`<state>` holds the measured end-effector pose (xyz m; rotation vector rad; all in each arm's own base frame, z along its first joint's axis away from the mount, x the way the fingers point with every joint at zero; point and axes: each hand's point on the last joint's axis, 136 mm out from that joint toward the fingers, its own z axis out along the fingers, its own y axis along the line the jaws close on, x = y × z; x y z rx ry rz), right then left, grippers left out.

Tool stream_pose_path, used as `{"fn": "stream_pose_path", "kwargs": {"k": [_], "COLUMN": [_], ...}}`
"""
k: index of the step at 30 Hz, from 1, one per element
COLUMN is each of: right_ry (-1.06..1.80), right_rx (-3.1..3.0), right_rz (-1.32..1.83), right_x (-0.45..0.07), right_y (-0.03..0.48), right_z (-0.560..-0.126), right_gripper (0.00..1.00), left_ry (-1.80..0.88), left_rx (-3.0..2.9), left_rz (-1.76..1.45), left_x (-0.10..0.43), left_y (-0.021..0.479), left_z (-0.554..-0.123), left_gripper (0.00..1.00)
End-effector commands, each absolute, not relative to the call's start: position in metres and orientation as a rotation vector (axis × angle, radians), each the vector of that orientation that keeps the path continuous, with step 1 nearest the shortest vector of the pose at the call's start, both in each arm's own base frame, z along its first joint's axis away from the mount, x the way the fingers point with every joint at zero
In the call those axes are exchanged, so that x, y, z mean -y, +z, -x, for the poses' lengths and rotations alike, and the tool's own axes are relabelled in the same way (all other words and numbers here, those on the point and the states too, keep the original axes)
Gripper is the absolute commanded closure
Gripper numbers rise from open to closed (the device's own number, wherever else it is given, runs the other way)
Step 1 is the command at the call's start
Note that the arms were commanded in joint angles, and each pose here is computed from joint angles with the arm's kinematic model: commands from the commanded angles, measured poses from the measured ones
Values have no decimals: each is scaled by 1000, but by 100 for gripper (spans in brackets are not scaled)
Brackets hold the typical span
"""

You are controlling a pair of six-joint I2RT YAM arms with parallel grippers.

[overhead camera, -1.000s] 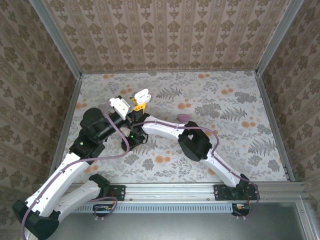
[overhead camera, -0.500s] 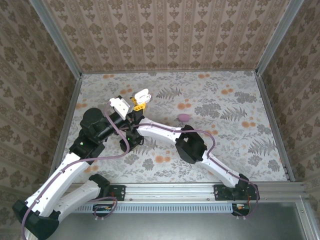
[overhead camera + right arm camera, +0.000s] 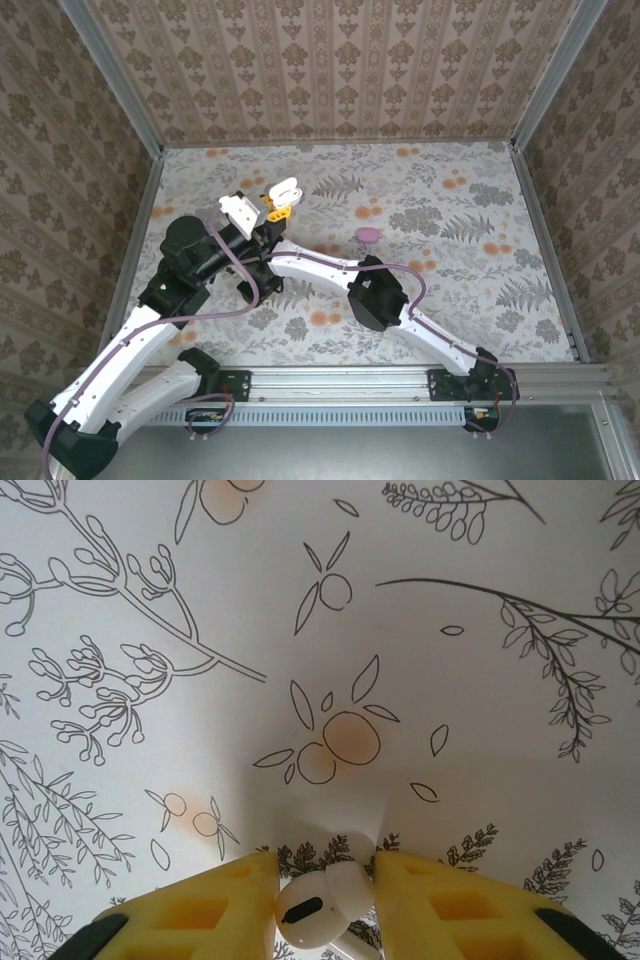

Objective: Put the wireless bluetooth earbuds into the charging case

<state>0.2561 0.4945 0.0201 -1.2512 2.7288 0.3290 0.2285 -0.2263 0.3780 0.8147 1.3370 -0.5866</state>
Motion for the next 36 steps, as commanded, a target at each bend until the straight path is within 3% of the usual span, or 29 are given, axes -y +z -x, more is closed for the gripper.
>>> {"fn": "stream_pose_path", "kwargs": {"k": [1,9,17,29,36], "right_ry": [247,307,321,193,187], "right_rx": [-2824,-2842,-2892,-2962,-2904], "right_rz": [1247,1006,588,-83,-219], "right_x": [-481,-451,-365,-238,-221], "right_y": [-9,17,31,11,20], "right_z": [-245,-268,-284,-264,-263], "right_gripper": [67,68,69,69,63], "left_ry": [-599,-600,-630,-683,-698], "left_rx": [-1282,-1280,-1295,-1321,-1340], "left_rz": [-792,-795,-806,-836,-837], "left_x": [224,225,234,254,259], "left_y": [400,402,397,383,374], "left_z": [-226,-227,-233,-247,-253], "left_gripper": [88,88,88,89,89]}}
